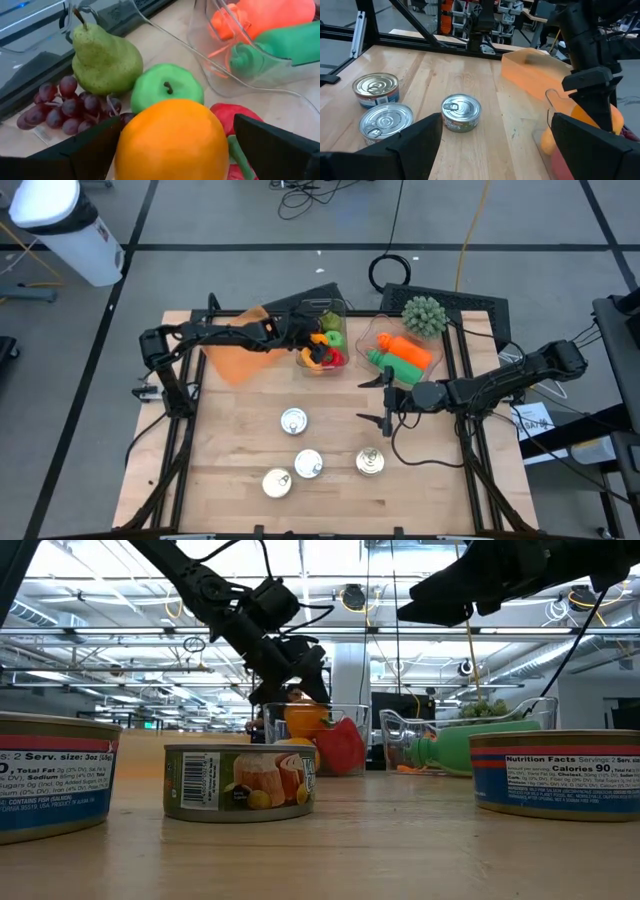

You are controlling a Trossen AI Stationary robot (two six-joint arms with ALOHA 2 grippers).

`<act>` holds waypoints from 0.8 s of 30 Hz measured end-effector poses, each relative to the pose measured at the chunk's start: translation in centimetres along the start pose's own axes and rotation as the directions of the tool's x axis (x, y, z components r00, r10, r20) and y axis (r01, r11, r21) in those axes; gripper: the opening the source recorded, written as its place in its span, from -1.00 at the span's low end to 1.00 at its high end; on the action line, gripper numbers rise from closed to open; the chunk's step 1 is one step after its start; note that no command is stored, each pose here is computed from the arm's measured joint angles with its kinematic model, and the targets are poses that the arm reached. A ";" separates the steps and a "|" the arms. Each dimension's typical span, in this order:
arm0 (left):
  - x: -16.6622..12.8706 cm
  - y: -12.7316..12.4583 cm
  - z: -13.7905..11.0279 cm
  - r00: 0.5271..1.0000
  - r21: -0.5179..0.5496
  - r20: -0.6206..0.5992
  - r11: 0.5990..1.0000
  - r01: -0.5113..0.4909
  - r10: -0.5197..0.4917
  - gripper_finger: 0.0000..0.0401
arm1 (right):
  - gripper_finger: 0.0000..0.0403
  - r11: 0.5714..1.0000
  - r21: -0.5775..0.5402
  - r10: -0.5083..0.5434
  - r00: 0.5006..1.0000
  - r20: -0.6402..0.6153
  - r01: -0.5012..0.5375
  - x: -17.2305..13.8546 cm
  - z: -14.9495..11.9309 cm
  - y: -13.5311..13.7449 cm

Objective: Pick & Place Food Item
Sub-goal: Put the orange into the left transparent bin, then put the right blue tuna can into the orange bin

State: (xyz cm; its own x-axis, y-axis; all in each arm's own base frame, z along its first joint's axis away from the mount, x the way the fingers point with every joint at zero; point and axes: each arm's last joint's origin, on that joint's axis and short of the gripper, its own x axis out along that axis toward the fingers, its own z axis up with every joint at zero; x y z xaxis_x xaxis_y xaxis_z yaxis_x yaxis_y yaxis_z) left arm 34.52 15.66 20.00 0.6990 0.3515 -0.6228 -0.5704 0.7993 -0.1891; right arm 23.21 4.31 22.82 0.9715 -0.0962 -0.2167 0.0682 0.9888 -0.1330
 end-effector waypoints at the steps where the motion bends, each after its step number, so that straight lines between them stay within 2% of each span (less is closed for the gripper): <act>1: 0.0 0.0 0.0 1.000 0.001 0.003 1.000 0.001 -0.001 0.98 | 0.77 1.000 0.000 0.000 1.000 0.000 0.000 0.0 0.0 0.0; 8: -1.2 -0.2 1.0 0.998 0.004 0.054 1.000 0.012 -0.013 0.97 | 0.77 1.000 0.000 0.000 1.000 0.000 0.000 0.0 0.0 0.0; 13: -3.5 -0.3 2.3 0.993 0.003 0.116 1.000 0.027 -0.027 0.97 | 0.77 1.000 0.000 0.000 1.000 0.000 0.000 0.0 0.0 0.0; 19: -9.0 -0.6 3.7 0.988 0.066 0.147 0.997 0.035 -0.044 0.97 | 0.77 1.000 0.010 0.002 1.000 0.018 -0.002 -1.1 0.7 -0.3; 24: -14.4 -1.3 4.0 0.982 0.094 0.176 0.994 0.059 -0.075 0.97 | 0.77 0.996 0.093 0.010 0.999 -0.041 -0.006 -1.7 0.3 -0.5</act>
State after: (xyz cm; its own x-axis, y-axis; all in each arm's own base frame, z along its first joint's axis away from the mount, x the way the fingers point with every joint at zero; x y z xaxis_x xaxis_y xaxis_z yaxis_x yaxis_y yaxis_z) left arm 26.96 11.50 32.28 0.8048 0.3705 -0.4636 -0.4848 0.8611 -0.1534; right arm 21.59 4.05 23.55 0.9619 -0.0907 -0.2578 0.0829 0.9957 -0.0412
